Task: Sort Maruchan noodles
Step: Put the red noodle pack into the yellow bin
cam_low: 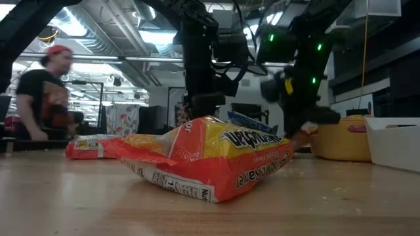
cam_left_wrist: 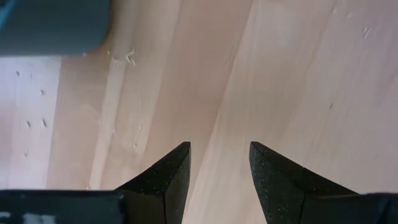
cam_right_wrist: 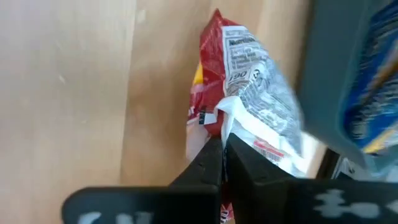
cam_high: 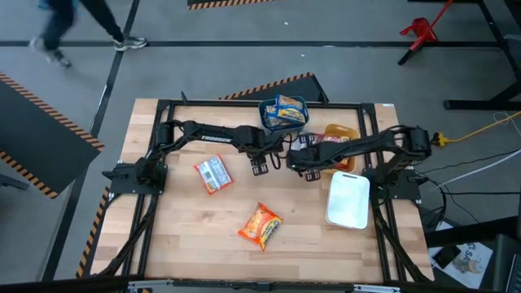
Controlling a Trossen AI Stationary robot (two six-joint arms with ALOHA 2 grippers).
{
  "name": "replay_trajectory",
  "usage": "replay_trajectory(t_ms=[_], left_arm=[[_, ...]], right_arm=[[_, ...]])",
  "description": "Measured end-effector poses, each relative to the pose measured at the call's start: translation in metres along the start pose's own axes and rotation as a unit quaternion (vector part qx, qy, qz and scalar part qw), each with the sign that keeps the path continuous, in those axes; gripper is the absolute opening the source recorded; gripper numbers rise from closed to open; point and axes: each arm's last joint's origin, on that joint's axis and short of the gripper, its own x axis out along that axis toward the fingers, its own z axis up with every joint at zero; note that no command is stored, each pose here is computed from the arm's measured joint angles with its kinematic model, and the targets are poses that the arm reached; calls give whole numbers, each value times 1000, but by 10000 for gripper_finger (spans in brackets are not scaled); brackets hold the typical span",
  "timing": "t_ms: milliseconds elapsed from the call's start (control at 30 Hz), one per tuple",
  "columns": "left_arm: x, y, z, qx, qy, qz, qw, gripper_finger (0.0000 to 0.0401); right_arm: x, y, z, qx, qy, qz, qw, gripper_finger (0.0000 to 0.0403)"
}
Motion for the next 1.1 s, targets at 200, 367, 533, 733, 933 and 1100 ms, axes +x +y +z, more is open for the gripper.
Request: replay_trajectory(t_ms=[200, 367, 533, 733, 933, 1100], left_arm=[[0, 0, -3, 5, 14, 12, 1000, 159], [-1, -4, -3, 8, 13, 12, 1000, 159], [-3, -10, -4, 14, 8, 14, 1000, 159], [-4, -14, -4, 20, 3, 33, 999, 159], [-5, -17, -2, 19, -10, 35, 999, 159], [-6, -21, 1, 18, -27, 31, 999, 159]], right_arm=[[-44, -13, -4, 37, -61, -6, 997, 0], [-79, -27, -16, 65, -77, -19, 995, 0], [-110, -43, -32, 94, -79, -64, 990, 0], [-142, -59, -55, 133, -49, -136, 980, 0], [-146, -56, -82, 187, 14, -168, 968, 0], [-129, -41, -96, 217, 44, -162, 962, 0]])
